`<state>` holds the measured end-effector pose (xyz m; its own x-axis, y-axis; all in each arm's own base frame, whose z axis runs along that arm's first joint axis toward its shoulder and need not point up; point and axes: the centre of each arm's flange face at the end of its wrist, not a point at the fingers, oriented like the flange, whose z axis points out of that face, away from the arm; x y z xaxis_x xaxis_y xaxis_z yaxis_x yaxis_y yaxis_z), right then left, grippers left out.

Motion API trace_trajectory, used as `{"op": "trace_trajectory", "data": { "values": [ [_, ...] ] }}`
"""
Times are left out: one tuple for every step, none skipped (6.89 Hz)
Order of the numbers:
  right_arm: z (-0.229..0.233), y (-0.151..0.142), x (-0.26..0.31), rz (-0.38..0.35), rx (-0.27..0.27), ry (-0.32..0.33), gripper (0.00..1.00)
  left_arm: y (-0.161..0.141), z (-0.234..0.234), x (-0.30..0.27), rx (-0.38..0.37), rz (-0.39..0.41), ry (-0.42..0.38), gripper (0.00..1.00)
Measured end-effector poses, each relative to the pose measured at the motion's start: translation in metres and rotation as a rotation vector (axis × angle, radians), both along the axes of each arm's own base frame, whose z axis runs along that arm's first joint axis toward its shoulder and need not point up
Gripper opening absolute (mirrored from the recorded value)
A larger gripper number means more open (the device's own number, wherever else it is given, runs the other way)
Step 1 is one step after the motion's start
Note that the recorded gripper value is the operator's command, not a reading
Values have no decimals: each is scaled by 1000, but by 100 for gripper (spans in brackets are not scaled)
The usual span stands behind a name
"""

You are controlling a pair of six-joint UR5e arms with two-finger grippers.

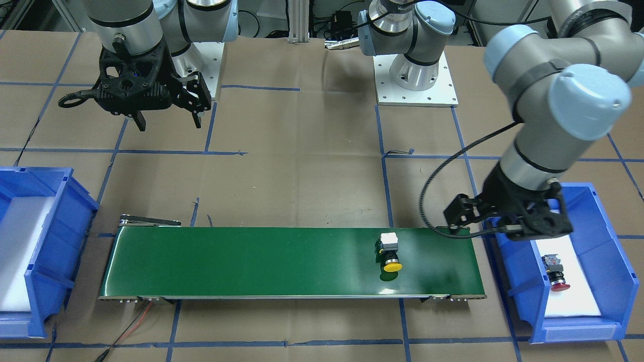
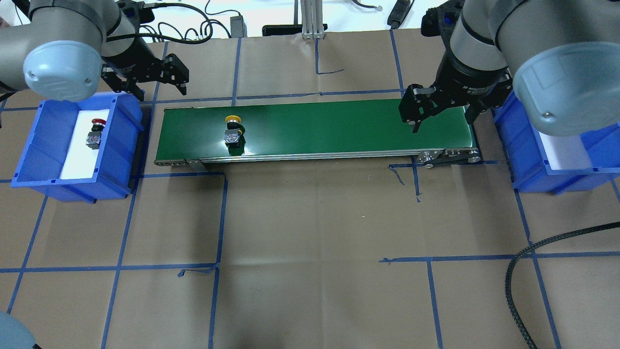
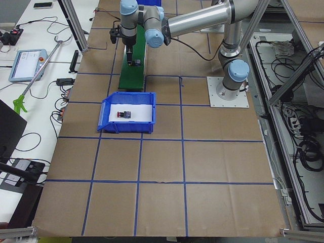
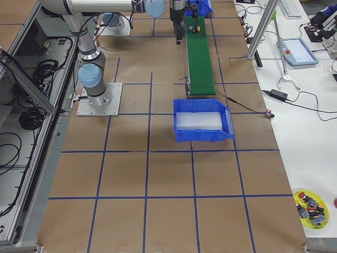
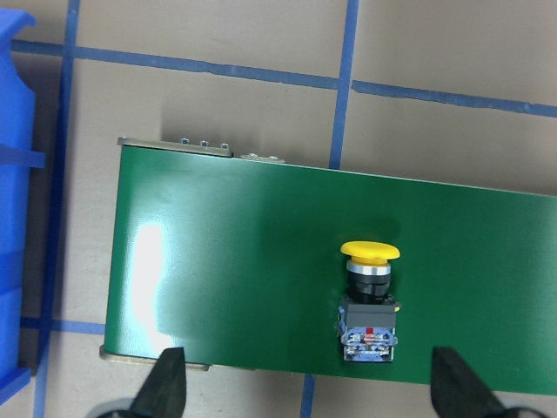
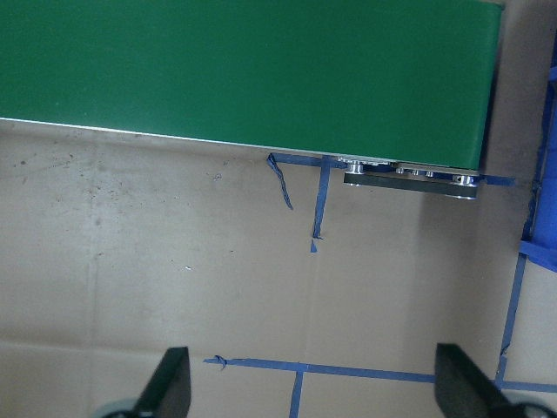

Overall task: Transport two buttons from left to right
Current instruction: 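Release the yellow button on the belt and raise the left gripper, then lower the left gripper into the bin and grasp the red-capped button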

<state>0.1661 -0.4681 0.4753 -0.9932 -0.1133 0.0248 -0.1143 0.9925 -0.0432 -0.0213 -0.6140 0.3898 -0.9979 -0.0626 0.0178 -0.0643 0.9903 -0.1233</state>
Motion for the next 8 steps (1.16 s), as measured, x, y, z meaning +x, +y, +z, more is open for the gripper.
{"op": "trace_trajectory", "data": {
  "values": [
    [0,0,0,-1,0,0,100,0,0,45,0,-23,-12,100],
    [0,0,0,-1,1,0,100,2,-2,87,3,-31,-21,100],
    [-1,0,0,-2,1,0,100,6,-7,129,10,-34,-25,100],
    [0,0,0,-2,1,0,100,11,-16,172,20,-37,-26,100],
    [-1,0,0,-3,1,0,100,15,-28,205,34,-38,-22,100],
    [-1,0,0,-3,1,-1,100,14,-43,221,43,-36,-19,100],
    [-1,0,0,-3,1,0,100,7,-60,230,41,-38,-21,100],
    [-1,0,0,-3,2,0,100,0,-78,235,35,-39,-25,100]
  ]
}}
